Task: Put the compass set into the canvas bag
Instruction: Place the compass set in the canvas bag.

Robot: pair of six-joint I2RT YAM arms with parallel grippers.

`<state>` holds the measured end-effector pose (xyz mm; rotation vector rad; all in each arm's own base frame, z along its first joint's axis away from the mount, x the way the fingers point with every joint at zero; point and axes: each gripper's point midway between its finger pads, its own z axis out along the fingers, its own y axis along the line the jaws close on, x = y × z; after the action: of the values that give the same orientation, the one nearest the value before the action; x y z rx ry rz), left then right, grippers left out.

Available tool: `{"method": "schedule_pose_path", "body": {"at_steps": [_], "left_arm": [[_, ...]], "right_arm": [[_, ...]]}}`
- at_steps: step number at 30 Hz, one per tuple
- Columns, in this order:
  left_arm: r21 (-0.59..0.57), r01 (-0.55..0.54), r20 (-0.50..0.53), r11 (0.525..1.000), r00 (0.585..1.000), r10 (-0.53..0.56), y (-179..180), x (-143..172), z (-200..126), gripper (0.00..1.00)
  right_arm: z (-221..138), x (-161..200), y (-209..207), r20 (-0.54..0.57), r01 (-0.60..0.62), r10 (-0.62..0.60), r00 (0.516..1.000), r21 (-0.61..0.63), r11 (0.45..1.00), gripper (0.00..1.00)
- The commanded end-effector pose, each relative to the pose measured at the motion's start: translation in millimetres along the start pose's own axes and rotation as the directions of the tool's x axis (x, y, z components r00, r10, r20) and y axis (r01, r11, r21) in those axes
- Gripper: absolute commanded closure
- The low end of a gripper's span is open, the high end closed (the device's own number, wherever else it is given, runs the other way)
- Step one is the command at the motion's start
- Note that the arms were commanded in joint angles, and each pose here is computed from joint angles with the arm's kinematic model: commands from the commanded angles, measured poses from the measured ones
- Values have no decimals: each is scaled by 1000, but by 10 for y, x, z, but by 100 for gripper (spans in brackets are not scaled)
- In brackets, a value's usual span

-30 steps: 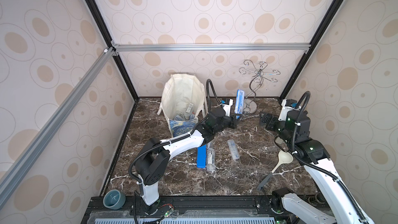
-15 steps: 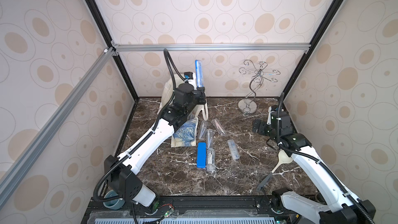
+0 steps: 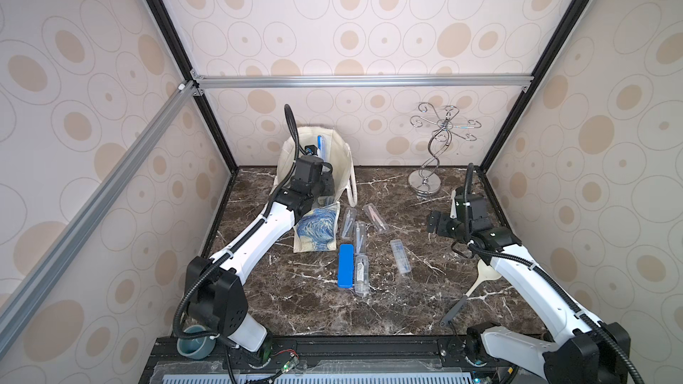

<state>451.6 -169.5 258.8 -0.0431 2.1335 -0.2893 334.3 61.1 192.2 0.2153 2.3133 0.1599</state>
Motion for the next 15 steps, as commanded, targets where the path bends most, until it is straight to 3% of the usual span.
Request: {"method": "schedule_pose_path", "body": {"at_steps": [1, 8, 15], "left_arm": [[-8, -22, -47, 1000, 999, 21, 97, 103, 123, 86], [-60, -38, -179, 997, 983, 26, 312, 558, 454, 87], [-69, -44, -247, 997, 969, 25, 388, 849, 563, 85]], "right_arm": [[59, 74, -14, -18, -9, 9, 1000, 1, 1000, 0], [132, 167, -14, -44, -16, 16, 999, -4, 1000, 0], [213, 253, -13, -75, -19, 18, 997, -3, 1000, 0]]}}
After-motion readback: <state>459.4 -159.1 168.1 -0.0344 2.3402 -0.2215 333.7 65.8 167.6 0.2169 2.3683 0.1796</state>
